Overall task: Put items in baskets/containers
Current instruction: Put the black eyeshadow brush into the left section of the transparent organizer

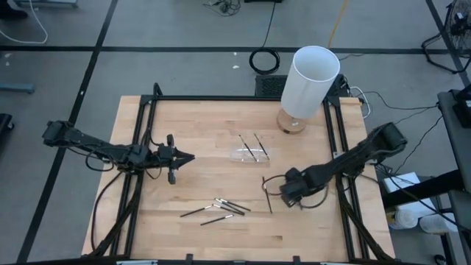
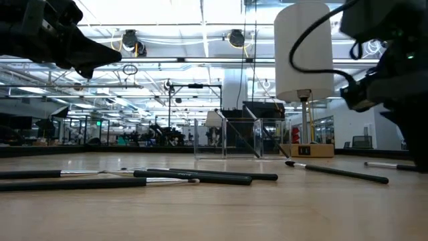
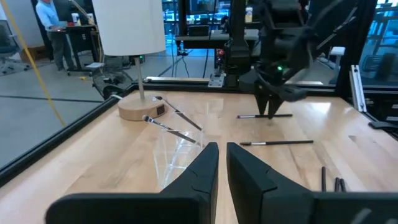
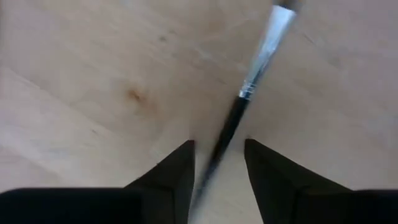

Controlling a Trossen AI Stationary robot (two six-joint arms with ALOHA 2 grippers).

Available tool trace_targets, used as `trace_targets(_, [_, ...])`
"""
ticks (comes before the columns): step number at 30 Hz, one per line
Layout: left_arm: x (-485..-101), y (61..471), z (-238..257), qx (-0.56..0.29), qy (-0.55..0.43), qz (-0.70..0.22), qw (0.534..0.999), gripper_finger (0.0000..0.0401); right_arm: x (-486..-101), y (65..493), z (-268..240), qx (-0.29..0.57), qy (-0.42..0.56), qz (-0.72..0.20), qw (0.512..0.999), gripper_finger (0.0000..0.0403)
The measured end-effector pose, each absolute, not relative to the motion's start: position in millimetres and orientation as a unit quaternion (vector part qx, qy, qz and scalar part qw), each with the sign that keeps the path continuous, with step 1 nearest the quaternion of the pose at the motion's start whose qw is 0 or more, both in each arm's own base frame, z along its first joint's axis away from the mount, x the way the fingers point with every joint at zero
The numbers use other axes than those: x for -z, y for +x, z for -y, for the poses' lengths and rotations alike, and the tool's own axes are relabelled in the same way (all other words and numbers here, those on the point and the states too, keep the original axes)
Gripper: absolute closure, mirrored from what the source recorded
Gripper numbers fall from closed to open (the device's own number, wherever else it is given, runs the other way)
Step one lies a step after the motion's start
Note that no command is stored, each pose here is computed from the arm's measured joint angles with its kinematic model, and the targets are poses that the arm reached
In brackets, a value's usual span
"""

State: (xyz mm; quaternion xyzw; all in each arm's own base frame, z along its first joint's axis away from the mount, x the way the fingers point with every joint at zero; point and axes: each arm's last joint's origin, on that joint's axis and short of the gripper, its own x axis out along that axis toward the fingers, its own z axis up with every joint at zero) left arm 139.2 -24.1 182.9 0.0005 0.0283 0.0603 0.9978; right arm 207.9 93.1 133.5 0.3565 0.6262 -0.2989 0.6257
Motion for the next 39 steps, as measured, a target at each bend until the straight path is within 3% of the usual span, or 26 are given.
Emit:
trace_targets(9, [-183.4, 139.2, 23.9, -0.062, 0.006, -0.026, 0.998, 0.0359, -122.8, 176.8, -82.5, 0.299, 0.412, -0.598, 0.619, 0.0261])
trace_targets(26, [-184.2, 139.3, 23.9, -0.062, 0.011, -0.022, 0.998, 0.0359, -101.6, 176.3, -82.8, 0.309, 0.308, -0.677, 0.593, 0.0307])
trace_targets(30, [-184.5, 139.3, 23.9, -0.062, 0.017, -0.021, 0.998, 0.0359, -101.6, 175.9, -82.7, 0.306, 0.303, -0.680, 0.593, 0.0329])
trace_targets(34, [-184.5, 139.3, 23.9, -0.062, 0.016, -0.021, 0.998, 0.0359, -101.7, 175.4, -82.3, 0.303, 0.293, -0.682, 0.597, 0.0389])
trace_targets(39, [-184.4, 139.3, 23.9, -0.062, 0.013, -0.021, 0.998, 0.0359, -102.4, 175.3, -81.6, 0.308, 0.286, -0.677, 0.605, 0.0399])
